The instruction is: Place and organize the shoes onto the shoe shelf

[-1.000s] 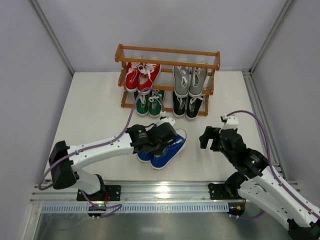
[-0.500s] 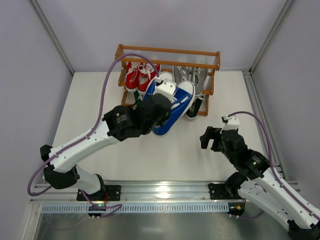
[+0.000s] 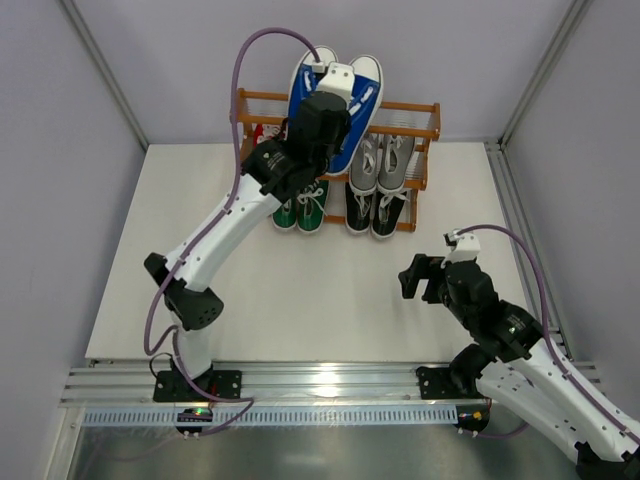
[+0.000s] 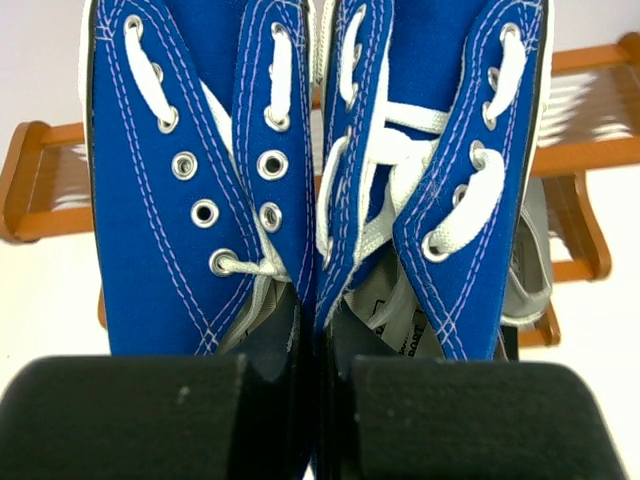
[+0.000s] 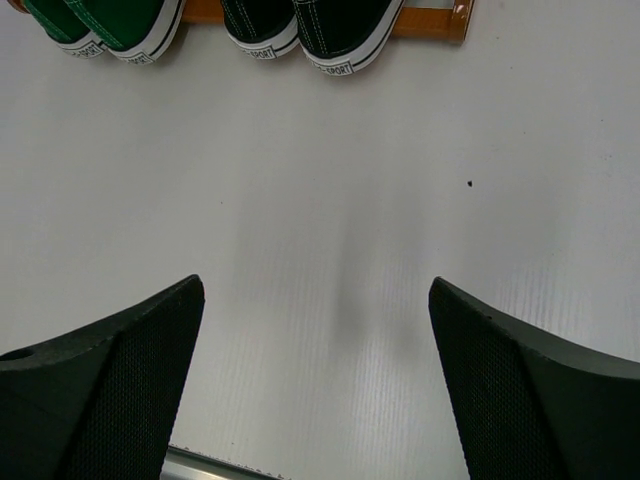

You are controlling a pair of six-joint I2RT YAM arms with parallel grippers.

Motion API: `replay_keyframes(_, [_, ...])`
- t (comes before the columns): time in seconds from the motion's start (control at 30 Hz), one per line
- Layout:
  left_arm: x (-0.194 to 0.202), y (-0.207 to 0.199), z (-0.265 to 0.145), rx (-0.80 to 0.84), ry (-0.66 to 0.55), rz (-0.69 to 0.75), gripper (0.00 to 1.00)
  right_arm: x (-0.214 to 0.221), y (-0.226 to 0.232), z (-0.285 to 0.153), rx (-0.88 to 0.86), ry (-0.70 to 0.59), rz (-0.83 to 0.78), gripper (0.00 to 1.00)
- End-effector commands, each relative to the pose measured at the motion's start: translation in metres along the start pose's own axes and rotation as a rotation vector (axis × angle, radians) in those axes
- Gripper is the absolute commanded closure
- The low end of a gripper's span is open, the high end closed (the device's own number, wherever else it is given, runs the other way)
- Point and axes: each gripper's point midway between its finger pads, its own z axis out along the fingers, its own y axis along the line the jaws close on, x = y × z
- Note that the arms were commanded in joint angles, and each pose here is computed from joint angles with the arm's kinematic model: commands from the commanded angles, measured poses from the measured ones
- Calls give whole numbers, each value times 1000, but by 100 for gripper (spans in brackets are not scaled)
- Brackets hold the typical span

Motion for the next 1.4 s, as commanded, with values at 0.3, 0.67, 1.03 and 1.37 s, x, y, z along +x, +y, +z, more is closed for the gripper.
replay_keyframes(0.3, [-120, 41, 39, -67, -455, -221, 100, -2, 9, 4, -52, -34, 11, 6])
replay_keyframes(0.67, [-135, 54, 63, -92, -549, -311, 100, -1, 9, 4, -53, -33, 17, 6])
replay_keyframes(1.03, [-112, 51, 90, -87, -492, -324, 100, -1, 8, 3, -51, -36, 19, 6])
replay_keyframes(1.37, [-99, 49, 103, -87, -459, -325, 100, -1, 8, 4, -49, -40, 22, 6])
